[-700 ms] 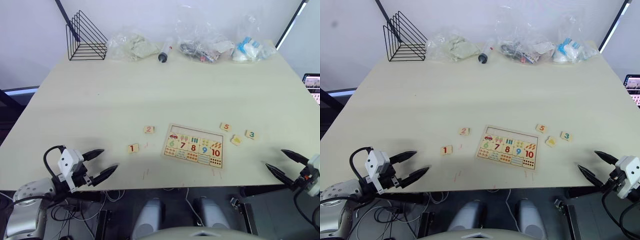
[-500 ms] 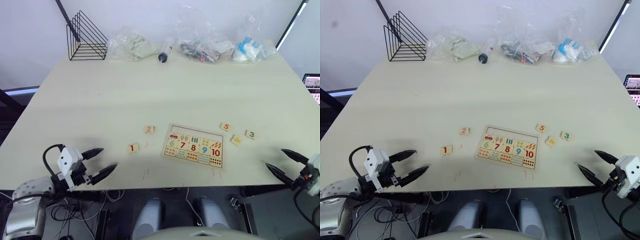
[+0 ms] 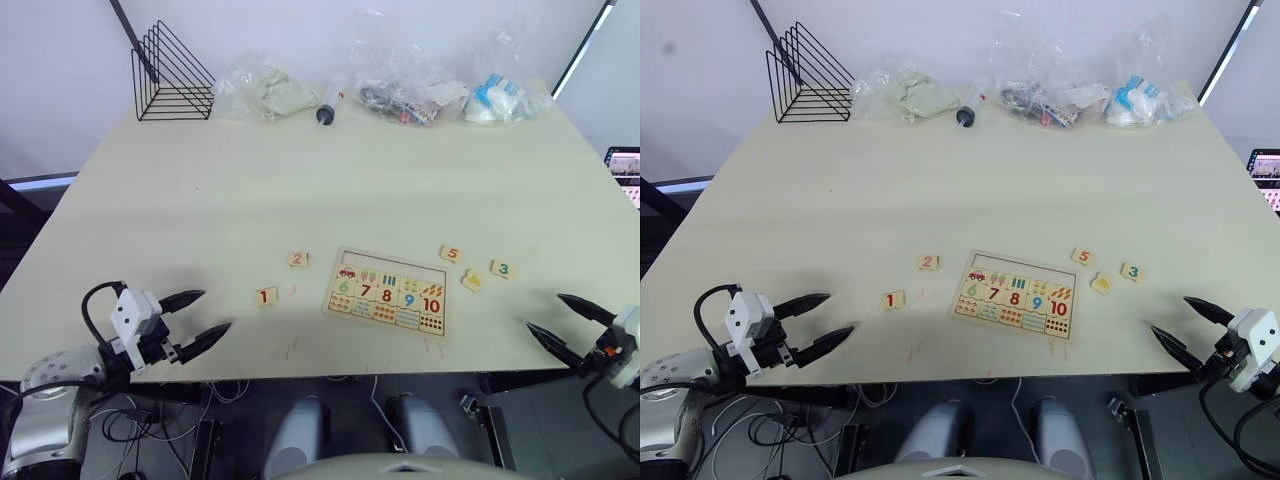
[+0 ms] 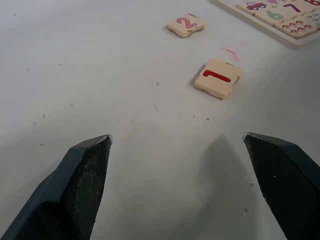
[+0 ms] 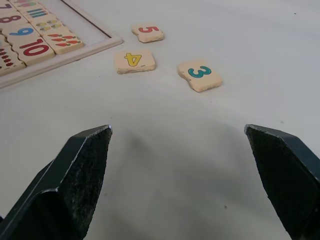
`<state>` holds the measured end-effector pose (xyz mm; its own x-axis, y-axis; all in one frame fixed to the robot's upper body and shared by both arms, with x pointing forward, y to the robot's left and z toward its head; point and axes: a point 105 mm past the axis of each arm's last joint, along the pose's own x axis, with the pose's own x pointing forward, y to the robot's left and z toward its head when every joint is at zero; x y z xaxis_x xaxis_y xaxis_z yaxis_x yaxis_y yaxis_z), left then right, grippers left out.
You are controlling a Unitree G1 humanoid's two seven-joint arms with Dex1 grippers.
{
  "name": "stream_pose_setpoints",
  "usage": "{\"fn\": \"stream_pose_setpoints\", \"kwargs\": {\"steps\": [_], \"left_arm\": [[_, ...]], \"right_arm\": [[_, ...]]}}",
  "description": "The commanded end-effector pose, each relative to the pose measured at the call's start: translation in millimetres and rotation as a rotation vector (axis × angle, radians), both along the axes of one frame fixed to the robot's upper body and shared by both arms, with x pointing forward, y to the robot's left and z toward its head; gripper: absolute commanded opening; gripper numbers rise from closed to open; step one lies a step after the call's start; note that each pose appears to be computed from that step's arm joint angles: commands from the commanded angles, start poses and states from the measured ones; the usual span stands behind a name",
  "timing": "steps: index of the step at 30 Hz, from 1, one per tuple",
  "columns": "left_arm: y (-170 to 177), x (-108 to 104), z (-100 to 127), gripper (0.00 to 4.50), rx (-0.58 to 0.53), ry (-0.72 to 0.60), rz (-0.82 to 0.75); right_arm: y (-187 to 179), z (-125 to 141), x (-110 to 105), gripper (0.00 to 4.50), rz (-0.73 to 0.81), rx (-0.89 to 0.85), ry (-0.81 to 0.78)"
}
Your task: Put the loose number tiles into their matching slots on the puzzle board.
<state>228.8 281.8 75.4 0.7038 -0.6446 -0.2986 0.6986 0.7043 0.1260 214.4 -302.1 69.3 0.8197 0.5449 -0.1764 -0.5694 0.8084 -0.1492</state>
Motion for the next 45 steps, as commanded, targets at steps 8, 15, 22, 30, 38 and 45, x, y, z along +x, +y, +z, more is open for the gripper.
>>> {"fn": "stream_pose_setpoints", "kwargs": {"steps": [8,15,22,30,38,45], "left_arm": [[-25.9,31.6,25.5,4.5,0.109,-0.021,-0.255],[-42.3,46.5,22.0,4.5,0.199,0.032,-0.407],[-47.4,51.3,9.8,4.5,0.264,0.097,-0.511],[-46.7,56.7,3.5,4.5,0.251,0.101,-0.507],[-46.5,53.3,-2.6,3.69,0.254,0.111,-0.527],[-47.0,55.8,-4.0,0.94,0.24,0.098,-0.522]], "right_arm": [[24.6,20.4,-8.8,4.46,0.213,0.07,-0.024],[43.8,33.2,-16.5,4.46,0.345,0.093,-0.034],[52.4,34.9,-18.6,4.46,0.396,0.087,-0.036],[53.5,34.7,-20.3,4.46,0.392,0.084,-0.048],[55.2,36.6,-21.9,4.5,0.421,0.076,-0.053],[57.3,36.4,-19.8,4.5,0.431,0.08,-0.055]]}}
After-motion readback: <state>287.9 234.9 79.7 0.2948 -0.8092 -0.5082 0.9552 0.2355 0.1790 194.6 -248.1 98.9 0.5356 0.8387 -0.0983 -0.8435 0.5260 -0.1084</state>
